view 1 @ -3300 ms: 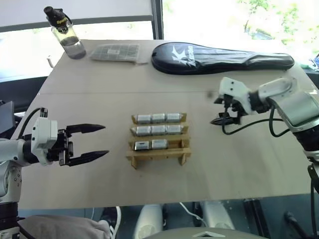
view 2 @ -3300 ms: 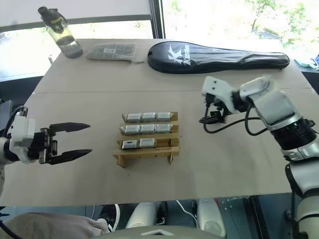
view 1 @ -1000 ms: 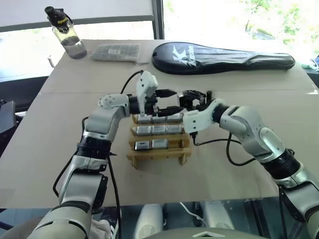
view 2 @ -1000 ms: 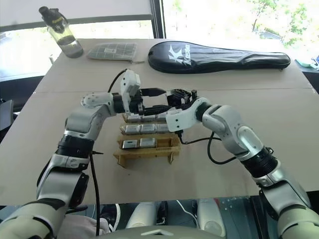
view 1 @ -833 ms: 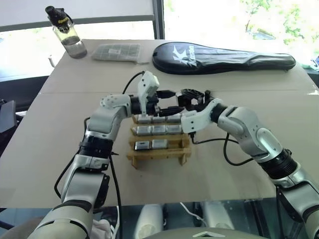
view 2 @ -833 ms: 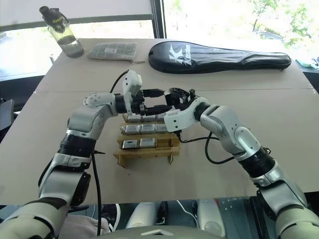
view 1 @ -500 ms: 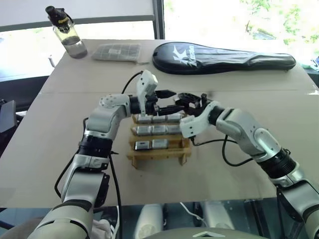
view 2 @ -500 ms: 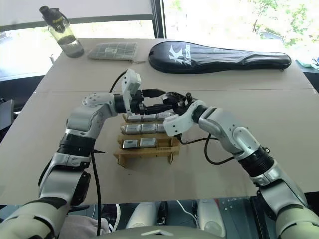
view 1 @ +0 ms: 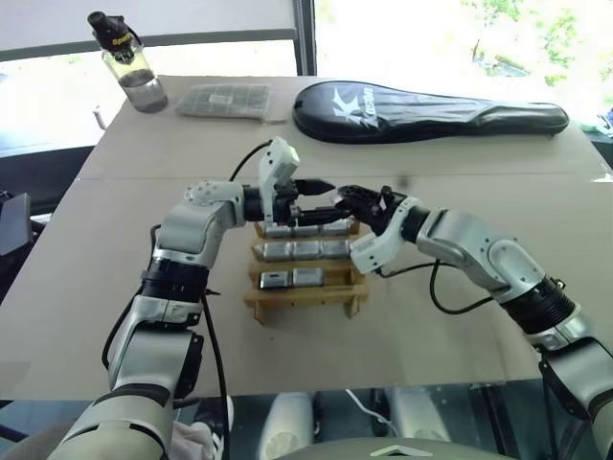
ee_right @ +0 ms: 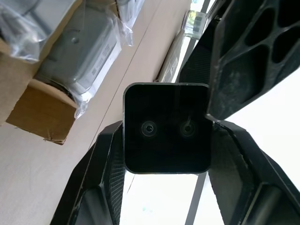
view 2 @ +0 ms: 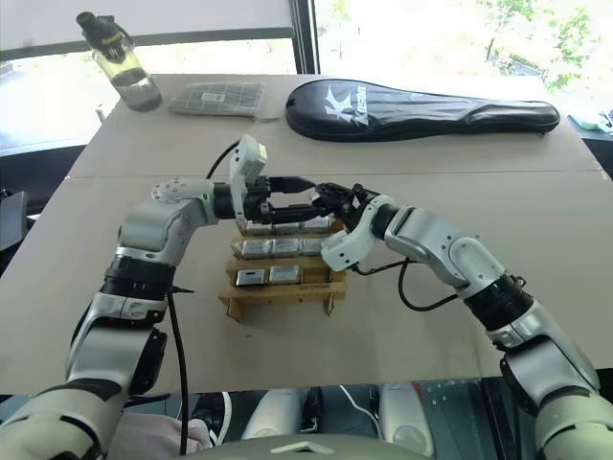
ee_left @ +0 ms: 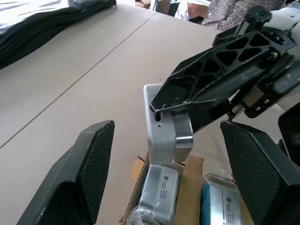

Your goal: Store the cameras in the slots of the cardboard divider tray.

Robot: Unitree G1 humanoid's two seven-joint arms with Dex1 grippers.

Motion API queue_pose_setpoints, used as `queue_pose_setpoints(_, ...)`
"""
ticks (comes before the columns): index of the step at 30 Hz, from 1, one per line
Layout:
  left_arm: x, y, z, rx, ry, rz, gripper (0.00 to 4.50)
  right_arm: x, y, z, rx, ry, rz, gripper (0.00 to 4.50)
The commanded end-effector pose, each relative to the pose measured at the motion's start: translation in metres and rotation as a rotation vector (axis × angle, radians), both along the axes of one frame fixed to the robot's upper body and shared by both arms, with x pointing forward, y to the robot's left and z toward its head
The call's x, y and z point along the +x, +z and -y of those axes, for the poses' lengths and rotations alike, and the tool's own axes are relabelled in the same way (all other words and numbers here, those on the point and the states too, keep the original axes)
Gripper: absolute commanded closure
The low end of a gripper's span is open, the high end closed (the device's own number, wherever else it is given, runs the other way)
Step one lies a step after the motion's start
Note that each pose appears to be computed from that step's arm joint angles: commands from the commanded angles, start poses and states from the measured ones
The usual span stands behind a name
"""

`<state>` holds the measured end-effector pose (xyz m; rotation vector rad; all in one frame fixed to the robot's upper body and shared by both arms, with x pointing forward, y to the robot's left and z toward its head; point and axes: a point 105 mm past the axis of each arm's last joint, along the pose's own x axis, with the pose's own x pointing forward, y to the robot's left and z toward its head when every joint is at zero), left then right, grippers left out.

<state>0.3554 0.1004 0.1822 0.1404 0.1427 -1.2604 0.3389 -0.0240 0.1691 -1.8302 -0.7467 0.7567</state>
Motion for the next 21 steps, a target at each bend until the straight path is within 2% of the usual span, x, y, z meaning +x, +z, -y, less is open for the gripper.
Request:
queue_pose_setpoints(1,-0.004,0.010,0.004,0.008,-0.036,0.030,0.76,-0.001,0.016,-0.003,0.021,0.032,0.058,2.58)
queue_pose_setpoints(2,-0.005,0.009,0.003,0.010,-0.037,0.017,1.28,0.000,0.015,-0.003,0.020,0.032,0.058,2.58)
queue_pose_setpoints(3,-0.005,0.009,0.003,0.012,-0.037,0.008,1.49,0.000,0.015,-0.003,0.020,0.031,0.059,2.58)
queue_pose_setpoints(4,-0.005,0.008,0.002,0.015,-0.036,0.006,1.90,0.000,0.015,-0.003,0.026,0.030,0.059,2.58)
queue_pose_setpoints(8,-0.006,0.006,0.001,0.029,-0.041,-0.004,3.72,0.000,0.016,-0.004,0.034,0.033,0.060,2.58)
queue_pose_setpoints(9,-0.006,0.005,0.001,0.031,-0.042,-0.008,3.85,0.000,0.016,-0.005,0.035,0.034,0.059,2.58)
queue_pose_setpoints(18,-0.008,-0.001,0.001,0.061,-0.046,-0.009,3.85,-0.001,0.022,-0.003,0.080,0.030,0.053,2.58)
queue_pose_setpoints(19,-0.008,-0.001,0.001,0.062,-0.045,-0.007,3.85,-0.002,0.024,-0.002,0.092,0.030,0.057,1.52)
queue_pose_setpoints(20,-0.008,0.000,0.001,0.061,-0.044,-0.001,3.85,-0.002,0.025,-0.002,0.111,0.025,0.038,1.36)
queue_pose_setpoints(21,-0.007,0.000,0.001,0.060,-0.044,0.002,3.85,-0.002,0.026,-0.002,0.123,0.021,0.023,0.97)
